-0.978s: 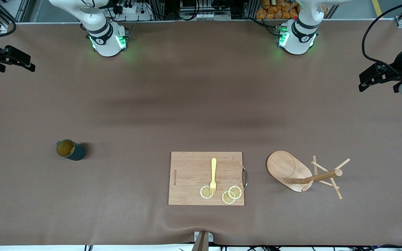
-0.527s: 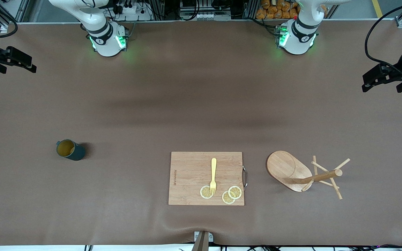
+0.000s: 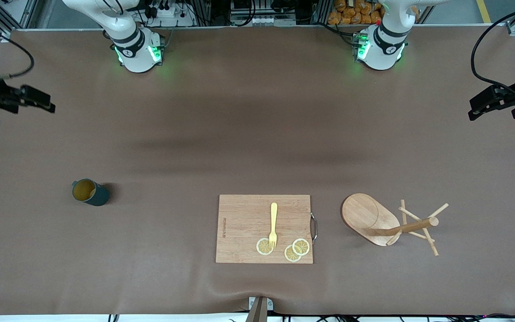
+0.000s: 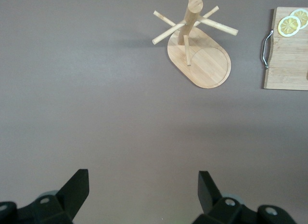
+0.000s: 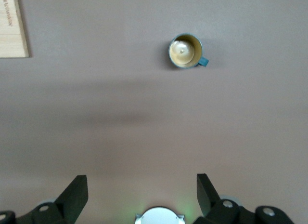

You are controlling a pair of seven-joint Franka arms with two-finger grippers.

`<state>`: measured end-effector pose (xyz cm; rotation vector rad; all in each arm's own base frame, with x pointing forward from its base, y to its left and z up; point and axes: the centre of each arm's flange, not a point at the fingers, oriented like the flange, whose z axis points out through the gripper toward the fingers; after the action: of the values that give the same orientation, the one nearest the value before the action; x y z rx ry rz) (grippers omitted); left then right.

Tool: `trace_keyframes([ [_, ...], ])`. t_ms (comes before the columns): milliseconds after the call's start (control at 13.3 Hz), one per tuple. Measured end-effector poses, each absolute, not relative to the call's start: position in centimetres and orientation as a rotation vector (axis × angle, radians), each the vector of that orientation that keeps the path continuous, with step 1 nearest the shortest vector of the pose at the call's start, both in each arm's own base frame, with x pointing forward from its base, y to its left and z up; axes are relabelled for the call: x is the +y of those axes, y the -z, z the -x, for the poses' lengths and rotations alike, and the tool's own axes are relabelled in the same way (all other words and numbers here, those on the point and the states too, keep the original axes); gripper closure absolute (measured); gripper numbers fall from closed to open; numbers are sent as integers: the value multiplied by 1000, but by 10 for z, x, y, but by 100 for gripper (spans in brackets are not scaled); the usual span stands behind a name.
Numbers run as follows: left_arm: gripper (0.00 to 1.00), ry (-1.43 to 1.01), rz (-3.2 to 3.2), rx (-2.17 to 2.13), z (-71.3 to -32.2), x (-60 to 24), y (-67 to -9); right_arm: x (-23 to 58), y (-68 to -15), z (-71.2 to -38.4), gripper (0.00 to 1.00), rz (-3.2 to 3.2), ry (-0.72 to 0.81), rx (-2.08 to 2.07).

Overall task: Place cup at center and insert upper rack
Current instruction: 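Reach the right gripper to the teal mug and grasp its body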

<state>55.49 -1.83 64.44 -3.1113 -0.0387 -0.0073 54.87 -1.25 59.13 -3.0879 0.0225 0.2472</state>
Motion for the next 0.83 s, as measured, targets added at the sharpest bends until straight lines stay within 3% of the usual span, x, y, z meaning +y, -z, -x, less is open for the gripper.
trace_keyframes([
  [452,0,-13,3111,-30,-558,-21,-637,-16,-450,-623,0,3098,-322,45],
  [828,0,-15,3111,-23,-559,-24,-636,-17,-366,-654,0,3106,-290,-73],
])
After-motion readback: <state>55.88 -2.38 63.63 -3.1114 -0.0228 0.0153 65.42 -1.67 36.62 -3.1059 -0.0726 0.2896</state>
